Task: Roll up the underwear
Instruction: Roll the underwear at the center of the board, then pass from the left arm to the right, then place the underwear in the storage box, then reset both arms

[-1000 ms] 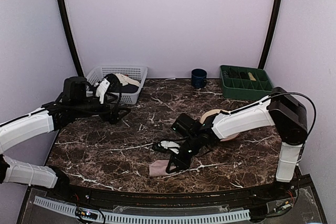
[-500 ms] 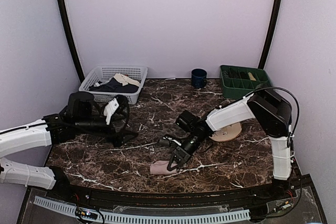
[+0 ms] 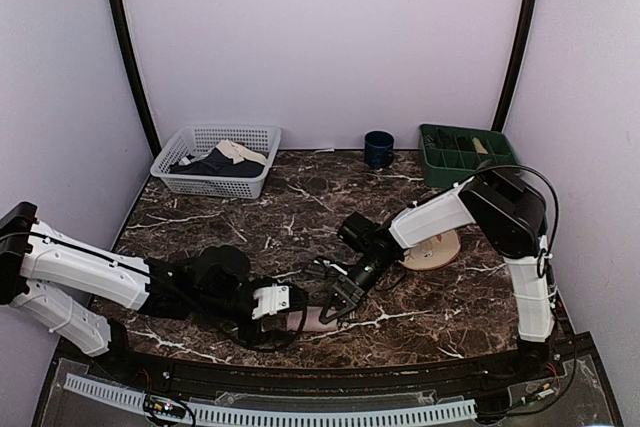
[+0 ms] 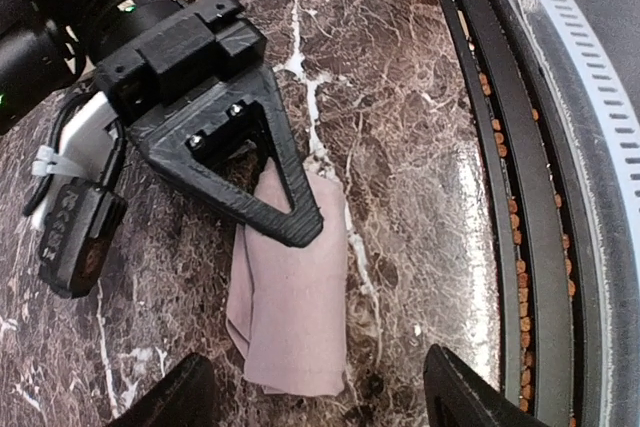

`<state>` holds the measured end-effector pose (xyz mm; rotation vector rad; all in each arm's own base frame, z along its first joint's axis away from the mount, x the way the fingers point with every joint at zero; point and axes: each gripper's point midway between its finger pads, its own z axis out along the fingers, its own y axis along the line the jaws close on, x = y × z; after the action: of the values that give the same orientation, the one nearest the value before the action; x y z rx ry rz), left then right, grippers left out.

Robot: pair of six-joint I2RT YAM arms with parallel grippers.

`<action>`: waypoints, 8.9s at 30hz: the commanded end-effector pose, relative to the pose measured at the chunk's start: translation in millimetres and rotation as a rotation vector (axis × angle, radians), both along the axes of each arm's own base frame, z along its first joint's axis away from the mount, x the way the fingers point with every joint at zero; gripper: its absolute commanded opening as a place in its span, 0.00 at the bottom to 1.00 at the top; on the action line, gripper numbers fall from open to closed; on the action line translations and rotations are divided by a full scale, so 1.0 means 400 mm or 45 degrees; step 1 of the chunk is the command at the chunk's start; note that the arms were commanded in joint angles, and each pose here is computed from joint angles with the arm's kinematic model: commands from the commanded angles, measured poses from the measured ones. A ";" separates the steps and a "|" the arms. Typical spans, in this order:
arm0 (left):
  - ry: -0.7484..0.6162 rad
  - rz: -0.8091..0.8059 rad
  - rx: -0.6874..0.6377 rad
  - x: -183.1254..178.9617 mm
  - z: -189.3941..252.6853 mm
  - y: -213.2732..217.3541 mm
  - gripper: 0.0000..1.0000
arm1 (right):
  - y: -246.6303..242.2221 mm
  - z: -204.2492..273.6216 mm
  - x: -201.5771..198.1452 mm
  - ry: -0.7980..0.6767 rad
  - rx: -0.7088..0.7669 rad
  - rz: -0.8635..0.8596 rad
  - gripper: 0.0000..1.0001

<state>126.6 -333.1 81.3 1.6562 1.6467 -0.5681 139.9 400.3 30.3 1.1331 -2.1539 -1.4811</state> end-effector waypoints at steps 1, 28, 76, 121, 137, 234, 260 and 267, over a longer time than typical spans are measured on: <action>-0.173 -0.073 -0.030 0.026 0.012 -0.061 0.69 | -0.026 -0.061 0.009 0.005 -0.120 -0.027 0.00; 0.482 -0.060 0.093 0.004 -0.111 -0.011 0.09 | -0.070 0.122 0.130 -0.784 0.054 -0.272 0.35; 1.558 -0.067 0.060 0.078 -0.209 -0.052 0.07 | 0.036 -0.023 -0.045 -1.603 -0.011 0.254 0.49; 0.253 0.890 -0.433 0.499 0.458 0.215 0.99 | -0.756 0.599 0.659 -1.362 -0.514 -1.683 0.00; 0.255 0.972 -0.372 0.489 0.407 0.251 0.99 | -1.206 0.503 0.943 -1.282 -1.050 -1.986 0.00; 0.257 1.238 -0.316 0.540 0.390 0.308 0.99 | -0.803 0.538 1.119 -1.126 -0.770 -1.812 0.80; 0.456 1.395 -0.136 0.536 0.276 0.298 0.99 | -0.516 0.473 0.463 -1.245 -0.188 -1.293 1.00; 0.641 1.388 -0.069 0.399 0.105 0.249 0.99 | -0.485 0.332 0.343 -1.146 -0.222 -1.199 0.99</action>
<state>306.3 -215.0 121.7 0.4354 2.5420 -0.3269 285.7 199.6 161.3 0.8020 -3.6964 -0.9553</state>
